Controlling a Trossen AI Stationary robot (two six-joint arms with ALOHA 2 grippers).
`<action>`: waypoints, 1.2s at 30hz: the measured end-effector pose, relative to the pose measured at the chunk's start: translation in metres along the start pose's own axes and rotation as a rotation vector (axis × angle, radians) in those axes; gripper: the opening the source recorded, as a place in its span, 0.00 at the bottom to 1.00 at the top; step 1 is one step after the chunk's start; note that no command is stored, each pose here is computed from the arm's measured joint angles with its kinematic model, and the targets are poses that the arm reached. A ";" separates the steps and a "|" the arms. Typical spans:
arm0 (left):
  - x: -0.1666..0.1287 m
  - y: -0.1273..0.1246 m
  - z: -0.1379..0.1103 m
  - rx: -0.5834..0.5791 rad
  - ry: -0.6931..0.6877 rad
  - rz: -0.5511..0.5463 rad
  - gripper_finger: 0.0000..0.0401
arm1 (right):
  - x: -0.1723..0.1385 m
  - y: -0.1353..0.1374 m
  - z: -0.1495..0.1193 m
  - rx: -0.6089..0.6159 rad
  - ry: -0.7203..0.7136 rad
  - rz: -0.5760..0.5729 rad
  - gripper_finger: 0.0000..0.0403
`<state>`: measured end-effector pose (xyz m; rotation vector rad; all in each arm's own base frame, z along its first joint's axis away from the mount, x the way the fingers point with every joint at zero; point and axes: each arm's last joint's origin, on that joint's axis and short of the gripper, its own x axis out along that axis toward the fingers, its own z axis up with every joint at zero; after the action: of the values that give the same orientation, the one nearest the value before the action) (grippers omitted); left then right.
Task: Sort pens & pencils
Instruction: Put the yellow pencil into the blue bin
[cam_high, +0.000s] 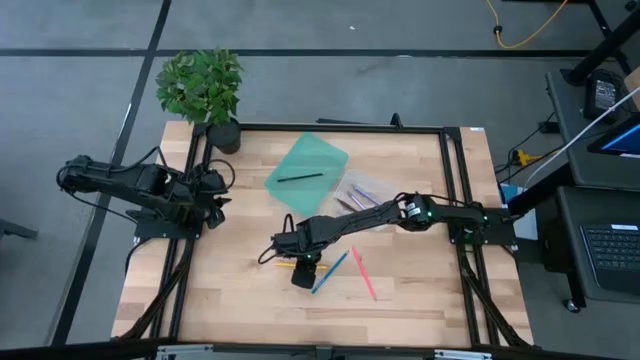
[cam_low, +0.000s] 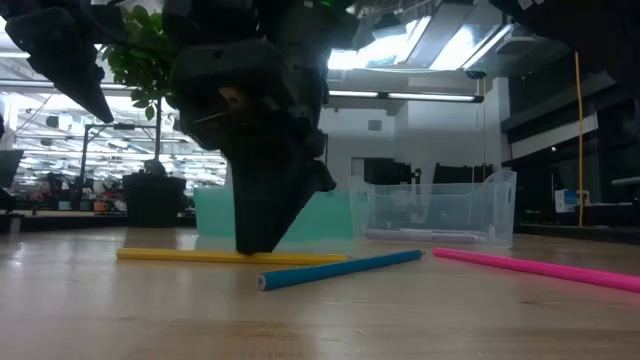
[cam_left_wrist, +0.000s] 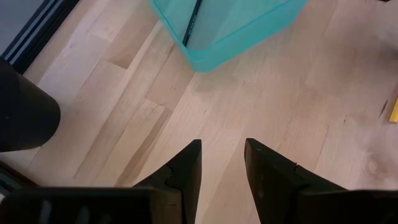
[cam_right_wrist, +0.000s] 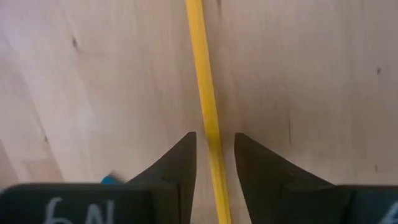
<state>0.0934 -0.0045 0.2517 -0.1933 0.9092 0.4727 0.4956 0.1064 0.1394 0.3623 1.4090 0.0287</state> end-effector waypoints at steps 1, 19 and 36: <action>0.000 0.000 0.000 0.000 0.000 0.000 0.29 | 0.001 0.000 0.000 -0.001 0.003 0.003 0.27; 0.000 0.000 0.000 0.001 0.000 0.000 0.29 | 0.008 -0.003 -0.003 0.003 0.012 -0.094 0.27; 0.000 0.000 0.000 0.001 0.000 0.000 0.29 | 0.007 -0.008 -0.006 0.014 0.012 -0.195 0.27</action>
<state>0.0934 -0.0045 0.2517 -0.1924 0.9097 0.4719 0.4895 0.1021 0.1296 0.2345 1.4518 -0.1386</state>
